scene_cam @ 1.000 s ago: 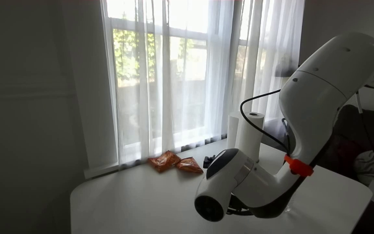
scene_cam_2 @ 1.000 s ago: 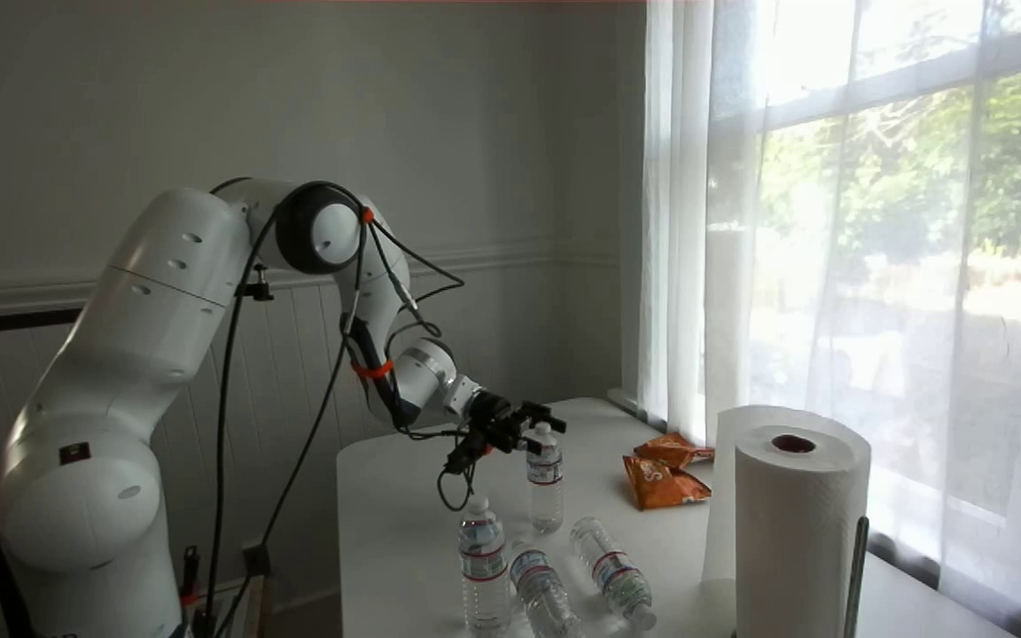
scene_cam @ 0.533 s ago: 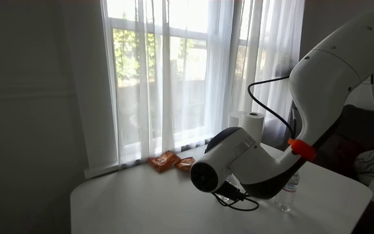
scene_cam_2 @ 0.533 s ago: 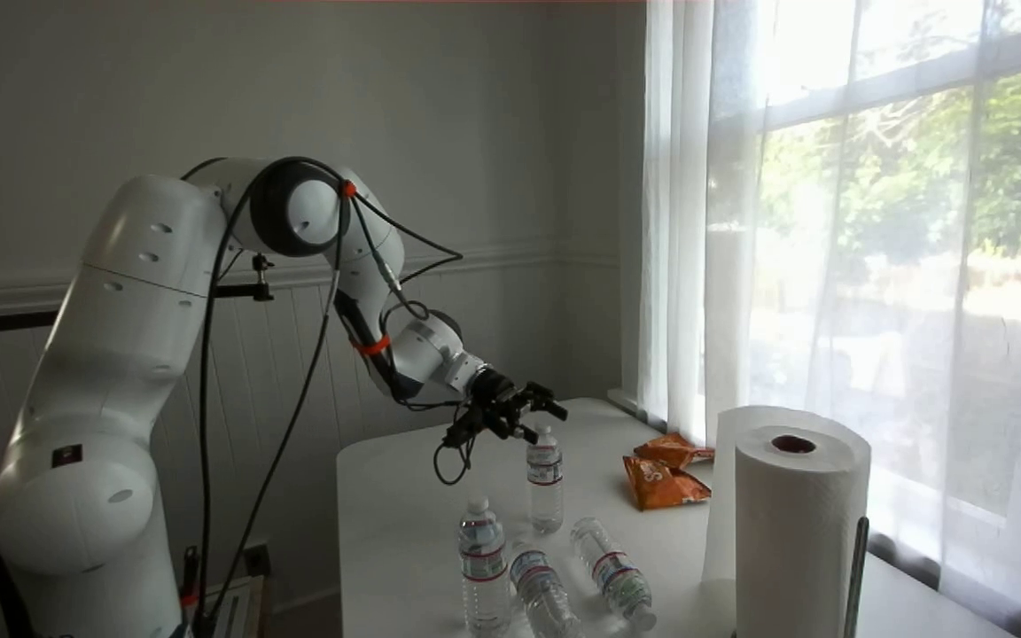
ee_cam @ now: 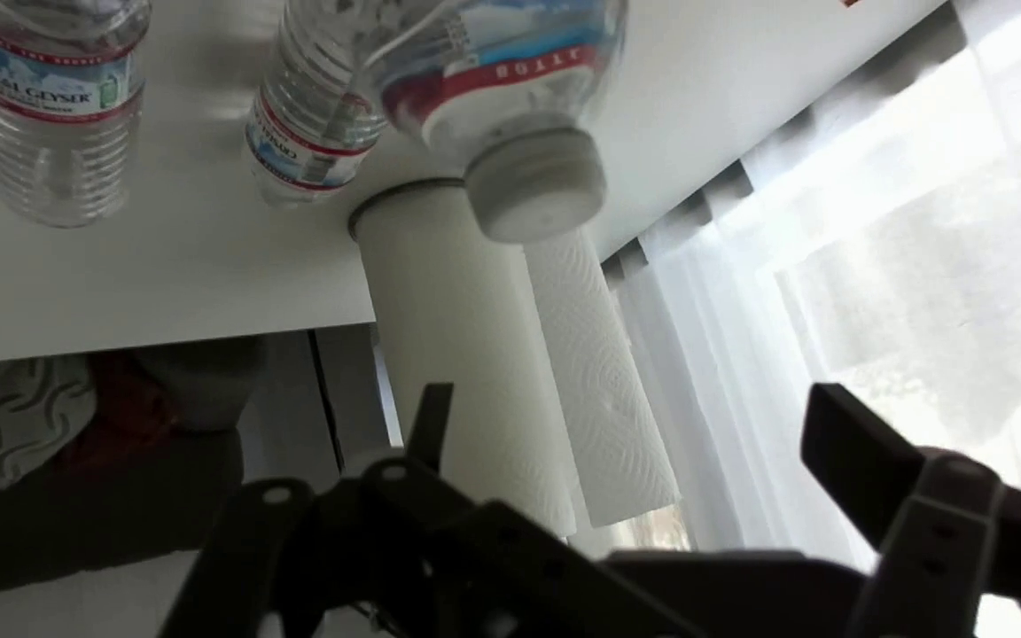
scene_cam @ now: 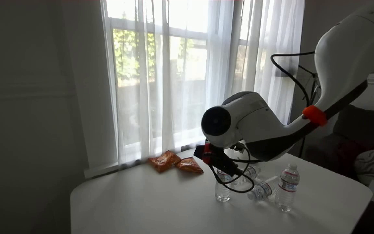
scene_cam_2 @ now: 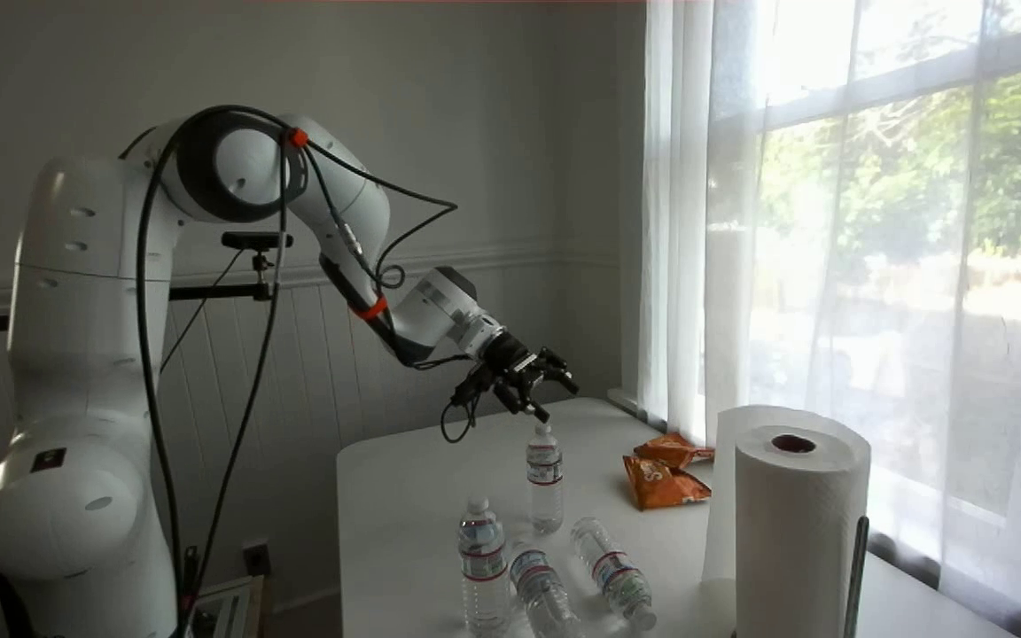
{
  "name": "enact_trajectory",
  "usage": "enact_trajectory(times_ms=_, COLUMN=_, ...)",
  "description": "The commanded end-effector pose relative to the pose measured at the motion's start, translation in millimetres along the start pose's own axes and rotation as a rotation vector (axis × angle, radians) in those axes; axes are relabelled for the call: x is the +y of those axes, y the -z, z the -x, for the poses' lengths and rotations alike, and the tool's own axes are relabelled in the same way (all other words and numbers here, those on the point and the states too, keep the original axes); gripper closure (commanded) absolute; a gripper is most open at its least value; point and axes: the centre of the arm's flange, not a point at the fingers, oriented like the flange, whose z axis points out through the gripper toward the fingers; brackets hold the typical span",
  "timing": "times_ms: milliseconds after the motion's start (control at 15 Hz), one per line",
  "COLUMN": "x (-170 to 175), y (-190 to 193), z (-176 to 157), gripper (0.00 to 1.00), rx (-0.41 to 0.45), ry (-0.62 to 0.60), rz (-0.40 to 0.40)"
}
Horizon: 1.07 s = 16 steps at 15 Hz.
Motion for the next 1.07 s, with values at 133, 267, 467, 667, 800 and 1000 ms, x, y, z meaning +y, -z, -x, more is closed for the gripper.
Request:
enact_trajectory(times_ms=133, x=29, y=-14, z=-69, gripper=0.00, rx=-0.264, ry=-0.124, rz=-0.012)
enact_trajectory(times_ms=267, x=37, y=-22, z=-91, gripper=0.00, rx=-0.345, ry=-0.179, rz=-0.033)
enact_trajectory(times_ms=467, x=18, y=-32, z=-84, gripper=0.00, rx=-0.310, ry=-0.166, rz=-0.035)
enact_trajectory(times_ms=667, x=17, y=-31, z=-79, gripper=0.00, rx=-0.310, ry=-0.155, rz=-0.033)
enact_trajectory(times_ms=800, x=17, y=-30, z=-76, gripper=0.00, rx=-0.313, ry=-0.149, rz=-0.034)
enact_trajectory(times_ms=1000, x=20, y=-44, z=-86, gripper=0.00, rx=-0.307, ry=-0.181, rz=0.023)
